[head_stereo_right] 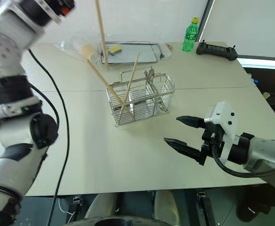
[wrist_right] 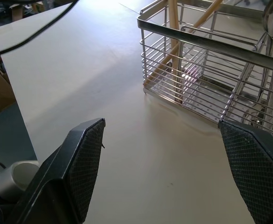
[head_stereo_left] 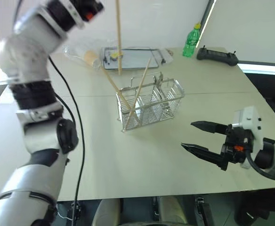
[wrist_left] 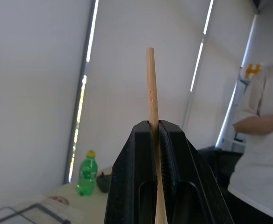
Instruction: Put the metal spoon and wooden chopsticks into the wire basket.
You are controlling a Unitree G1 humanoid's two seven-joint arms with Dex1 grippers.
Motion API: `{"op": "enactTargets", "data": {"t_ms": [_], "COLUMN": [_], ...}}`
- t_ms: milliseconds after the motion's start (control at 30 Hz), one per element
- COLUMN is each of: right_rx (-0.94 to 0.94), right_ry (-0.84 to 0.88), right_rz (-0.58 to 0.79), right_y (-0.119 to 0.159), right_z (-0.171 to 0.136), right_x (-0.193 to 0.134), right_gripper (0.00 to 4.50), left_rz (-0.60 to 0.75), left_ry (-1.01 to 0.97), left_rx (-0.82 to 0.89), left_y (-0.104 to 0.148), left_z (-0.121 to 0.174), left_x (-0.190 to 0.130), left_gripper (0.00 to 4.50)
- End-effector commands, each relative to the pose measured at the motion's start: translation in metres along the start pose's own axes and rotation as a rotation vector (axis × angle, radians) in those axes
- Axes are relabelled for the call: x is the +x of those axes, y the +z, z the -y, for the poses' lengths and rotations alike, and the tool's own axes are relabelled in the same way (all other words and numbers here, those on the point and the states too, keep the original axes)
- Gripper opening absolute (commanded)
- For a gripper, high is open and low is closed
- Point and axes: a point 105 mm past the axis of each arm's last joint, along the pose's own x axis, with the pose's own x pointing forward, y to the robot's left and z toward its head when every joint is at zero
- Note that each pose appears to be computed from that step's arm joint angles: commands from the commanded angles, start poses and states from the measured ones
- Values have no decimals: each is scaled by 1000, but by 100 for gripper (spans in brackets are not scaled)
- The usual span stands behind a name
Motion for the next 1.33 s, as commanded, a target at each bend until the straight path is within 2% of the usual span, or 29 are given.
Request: {"op": "enactTargets", "data": {"t_ms": [33,167,267,433,500,667,800,900,1033,1100,1133,1200,1333], "right_rx": [-37,-35,-32,-24,-22,-39,-93,-120,-136,-128,-124,-120,-111], "right_ry": [-19,-31,-38,-48,-51,-69,-108,-140,-179,-185,-185,-179,-161], "right_rz": [17,22,27,31,29,10,-19,-36,-63,-63,-62,-62,-52], "right_y": [10,11,11,10,9,8,18,27,27,25,24,22,21], "right_z": [1,1,1,2,3,11,29,44,58,61,62,61,58], "right_x": [-4,-5,-4,-3,-3,-8,-23,-38,-48,-49,-49,-47,-41], "right_gripper": [399,399,399,399,399,399,399,399,399,399,399,399,399], "left_rz": [-6,-97,-127,-103,-70,-23,-128,-303,-588,-788,-841,-915,-949], "left_ry": [-56,-88,-93,-114,-105,-64,-145,-301,-426,-485,-503,-522,-486], "left_rx": [15,25,-3,-34,-44,14,203,393,507,466,441,426,460], "left_y": [-8,-42,-56,-53,-47,-22,-12,-25,-54,-76,-81,-89,-99], "left_z": [21,33,34,39,38,27,21,23,12,9,10,10,4], "left_x": [3,1,-4,-7,-8,-12,-33,-67,-119,-158,-169,-184,-192], "left_gripper": [3,3,106,367,446,446,446,446,446,446,446,446,446]}}
